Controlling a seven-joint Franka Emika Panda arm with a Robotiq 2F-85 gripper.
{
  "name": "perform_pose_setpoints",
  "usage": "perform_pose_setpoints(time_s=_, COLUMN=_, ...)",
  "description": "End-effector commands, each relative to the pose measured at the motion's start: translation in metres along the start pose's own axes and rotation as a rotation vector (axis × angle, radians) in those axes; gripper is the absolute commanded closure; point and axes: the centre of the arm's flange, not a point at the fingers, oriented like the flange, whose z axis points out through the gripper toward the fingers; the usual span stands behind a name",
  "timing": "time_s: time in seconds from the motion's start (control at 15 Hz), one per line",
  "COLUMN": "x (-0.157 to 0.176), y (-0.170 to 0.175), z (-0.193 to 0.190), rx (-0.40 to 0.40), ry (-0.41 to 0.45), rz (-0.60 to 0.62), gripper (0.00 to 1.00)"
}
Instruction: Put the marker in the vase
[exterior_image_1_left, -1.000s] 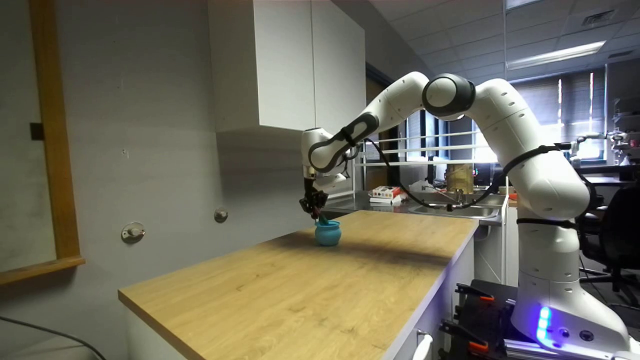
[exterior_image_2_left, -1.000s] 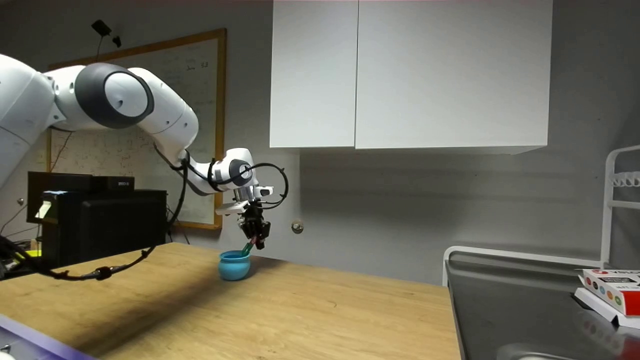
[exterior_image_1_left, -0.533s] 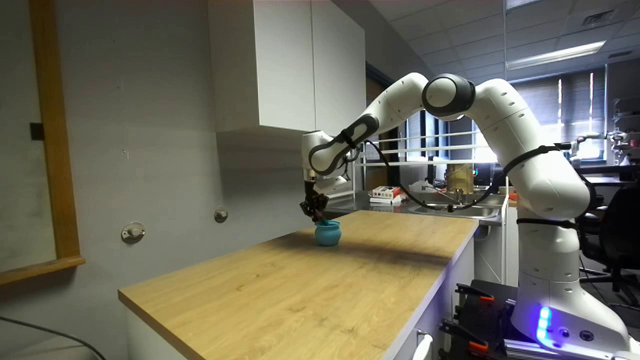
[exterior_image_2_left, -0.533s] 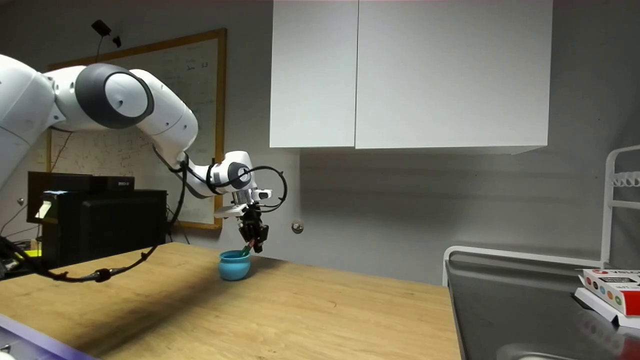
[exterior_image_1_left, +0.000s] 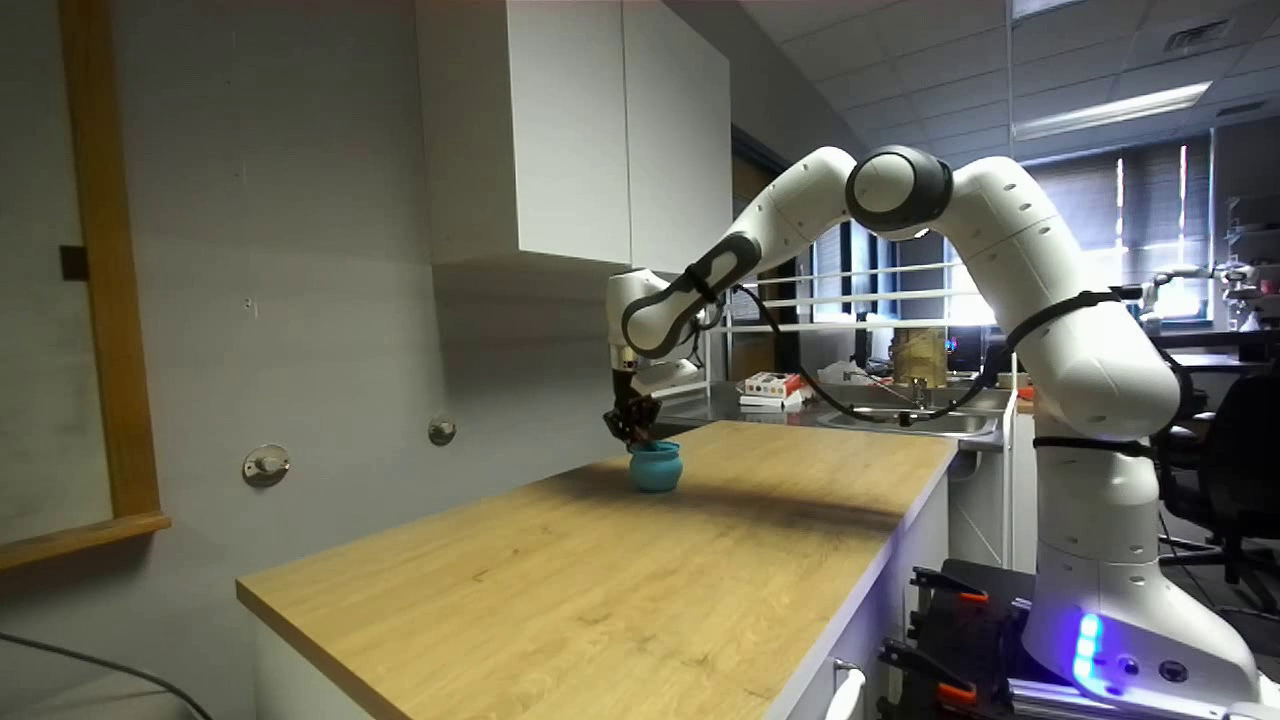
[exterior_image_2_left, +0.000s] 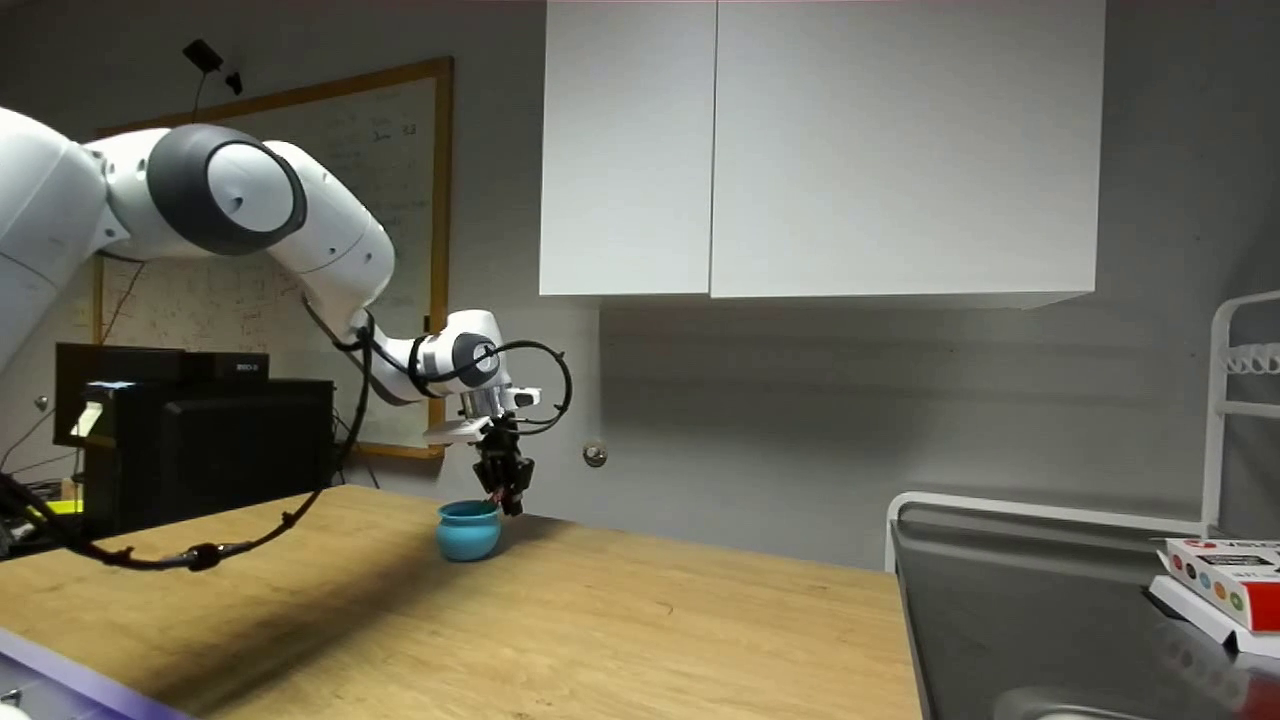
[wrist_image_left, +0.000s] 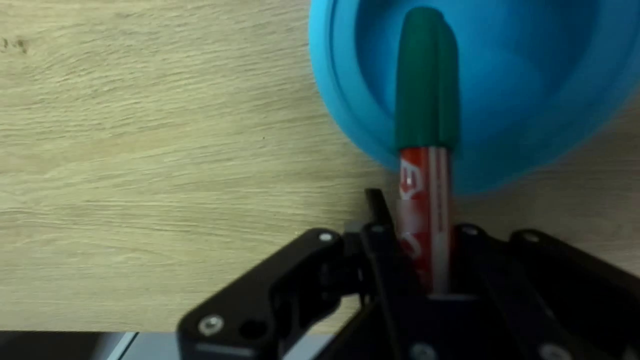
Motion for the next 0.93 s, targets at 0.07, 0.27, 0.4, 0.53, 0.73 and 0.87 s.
perform_pose_setpoints(time_s=0.07, x=-0.019, y=0.0, z=-0.005, rx=0.006, ry=0.003, rz=-0.002, gripper=0.44)
perform_pose_setpoints(time_s=0.27, x=-0.025, y=-0.001, z=-0.009, rx=0.007, ry=0.005, rz=-0.008, gripper=0.22)
perform_pose_setpoints(time_s=0.4, x=-0.029, y=-0.001, z=-0.012, rx=0.009, ry=0.008, rz=-0.01, gripper=0.07)
perform_pose_setpoints(time_s=0.53, x=-0.035, y=-0.001, z=-0.018, rx=0.009, ry=0.01, rz=-0.01, gripper=0.0)
perform_pose_setpoints(time_s=0.73, x=-0.046, y=0.001, z=-0.031, rx=-0.002, ry=0.018, rz=-0.017, gripper=0.0)
perform_pose_setpoints(time_s=0.87, x=-0.056, y=0.003, z=-0.042, rx=-0.01, ry=0.028, rz=-0.025, gripper=0.0)
